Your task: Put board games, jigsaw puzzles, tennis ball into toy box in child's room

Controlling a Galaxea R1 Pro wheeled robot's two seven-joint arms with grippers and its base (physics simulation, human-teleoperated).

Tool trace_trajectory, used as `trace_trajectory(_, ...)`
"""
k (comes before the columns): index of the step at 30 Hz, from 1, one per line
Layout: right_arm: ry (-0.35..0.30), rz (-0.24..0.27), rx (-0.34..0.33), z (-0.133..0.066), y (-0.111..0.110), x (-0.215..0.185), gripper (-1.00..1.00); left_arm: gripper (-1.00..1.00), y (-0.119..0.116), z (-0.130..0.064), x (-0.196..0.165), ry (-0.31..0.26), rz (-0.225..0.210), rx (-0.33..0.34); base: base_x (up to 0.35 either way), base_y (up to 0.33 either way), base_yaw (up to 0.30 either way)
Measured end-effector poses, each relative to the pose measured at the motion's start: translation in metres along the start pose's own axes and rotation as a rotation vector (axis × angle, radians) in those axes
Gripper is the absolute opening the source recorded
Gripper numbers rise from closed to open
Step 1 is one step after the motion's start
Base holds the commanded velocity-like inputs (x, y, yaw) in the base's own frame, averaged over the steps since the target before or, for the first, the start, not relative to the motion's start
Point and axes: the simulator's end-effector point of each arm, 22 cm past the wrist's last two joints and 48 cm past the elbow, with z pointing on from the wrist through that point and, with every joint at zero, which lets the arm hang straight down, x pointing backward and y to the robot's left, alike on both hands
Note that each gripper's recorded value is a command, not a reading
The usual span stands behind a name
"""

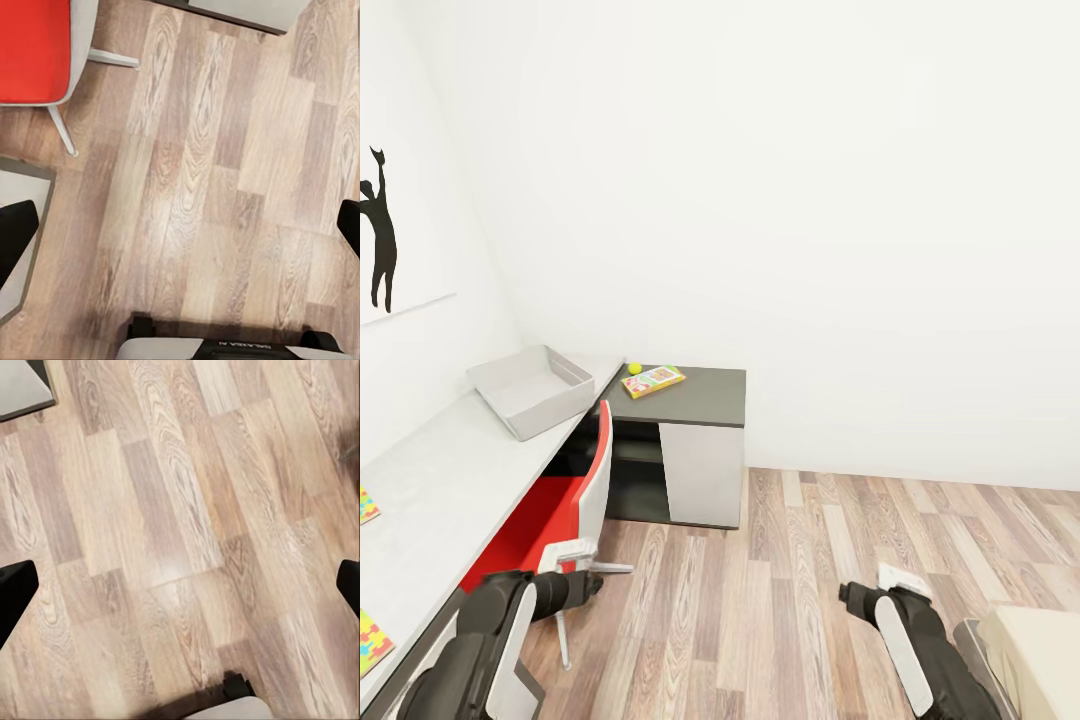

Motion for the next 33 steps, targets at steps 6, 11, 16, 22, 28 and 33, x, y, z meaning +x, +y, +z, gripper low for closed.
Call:
trace_trajectory(6, -0.013, -0.010, 0.016, -0.009, -0.001, -0.020, 1.00, 1.00, -0.001, -0.004, -0.006, -0.017, 0.004, -0.001, 0.008, 0.000, 0.000)
trace_trajectory(11, -0.029, -0.008, 0.010, -0.014, 0.002, -0.028, 1.00, 1.00, -0.003, -0.005, -0.007, -0.020, 0.008, 0.002, 0.190, 0.000, 0.000)
trace_trajectory(16, -0.036, -0.016, 0.003, -0.015, 0.011, -0.027, 1.00, 1.00, -0.011, -0.005, -0.006, -0.019, 0.028, 0.012, 0.257, 0.000, 0.000)
trace_trajectory(22, -0.040, -0.013, 0.005, -0.015, 0.008, -0.029, 1.00, 1.00, -0.014, -0.005, -0.006, -0.018, 0.037, 0.014, 0.095, -0.004, 0.000)
trace_trajectory(28, -0.042, -0.005, 0.006, -0.015, 0.006, -0.031, 1.00, 1.00, -0.014, -0.005, -0.006, -0.018, 0.038, 0.014, 0.206, -0.106, 0.000)
trace_trajectory(33, -0.045, -0.001, 0.000, -0.017, 0.010, -0.032, 1.00, 1.00, -0.014, -0.005, -0.006, -0.019, 0.038, 0.015, 0.250, -0.152, 0.090)
